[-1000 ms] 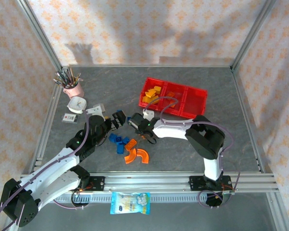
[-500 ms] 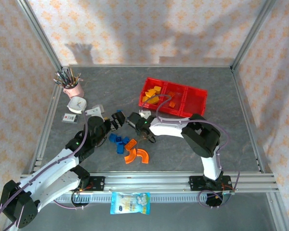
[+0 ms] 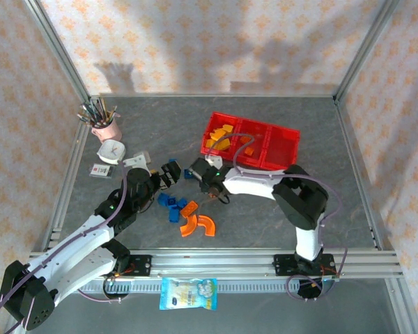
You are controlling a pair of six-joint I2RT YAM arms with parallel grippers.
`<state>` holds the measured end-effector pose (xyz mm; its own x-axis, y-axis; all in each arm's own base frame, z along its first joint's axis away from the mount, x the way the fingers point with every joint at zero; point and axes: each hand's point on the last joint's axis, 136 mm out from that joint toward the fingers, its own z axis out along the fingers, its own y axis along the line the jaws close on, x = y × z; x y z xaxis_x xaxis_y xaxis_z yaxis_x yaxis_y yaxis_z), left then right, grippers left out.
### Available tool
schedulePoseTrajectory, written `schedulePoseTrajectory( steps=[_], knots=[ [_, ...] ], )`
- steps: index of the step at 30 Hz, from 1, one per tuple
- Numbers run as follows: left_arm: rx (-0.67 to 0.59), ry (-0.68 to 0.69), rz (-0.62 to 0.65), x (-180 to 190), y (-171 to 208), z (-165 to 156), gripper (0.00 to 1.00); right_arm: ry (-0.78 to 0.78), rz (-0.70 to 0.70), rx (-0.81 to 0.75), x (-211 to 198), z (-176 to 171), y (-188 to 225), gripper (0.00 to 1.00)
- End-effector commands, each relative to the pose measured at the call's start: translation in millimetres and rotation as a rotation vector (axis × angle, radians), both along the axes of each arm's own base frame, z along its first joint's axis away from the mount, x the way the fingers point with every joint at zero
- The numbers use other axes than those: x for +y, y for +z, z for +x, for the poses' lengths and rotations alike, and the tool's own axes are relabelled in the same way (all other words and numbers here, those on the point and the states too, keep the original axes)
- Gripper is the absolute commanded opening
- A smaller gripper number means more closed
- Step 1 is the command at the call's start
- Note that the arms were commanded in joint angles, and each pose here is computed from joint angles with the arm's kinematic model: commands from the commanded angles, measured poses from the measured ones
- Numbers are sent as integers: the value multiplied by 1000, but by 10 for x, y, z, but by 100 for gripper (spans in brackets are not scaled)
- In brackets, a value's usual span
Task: Sort the legos into containers by color
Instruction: Pick up the lego from the center of the table, then place the lego in the container.
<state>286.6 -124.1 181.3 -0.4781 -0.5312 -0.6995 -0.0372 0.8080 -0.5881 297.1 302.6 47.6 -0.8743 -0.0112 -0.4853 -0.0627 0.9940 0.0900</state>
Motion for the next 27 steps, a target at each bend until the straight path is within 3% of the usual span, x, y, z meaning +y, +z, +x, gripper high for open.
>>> schedulePoseTrajectory(
  steps=[1, 13, 27],
  knots=[
    [-14, 15, -17, 34, 136, 18, 99, -57, 42, -97, -218, 156, 412, 27],
    [-7, -136, -76, -460, 163, 167, 99, -235, 17, -211, -1145, 856, 832, 28],
    [3, -194, -72, -791, 142, 413, 99, -299, -69, -233, -1460, 1824, 602, 28]
  ],
)
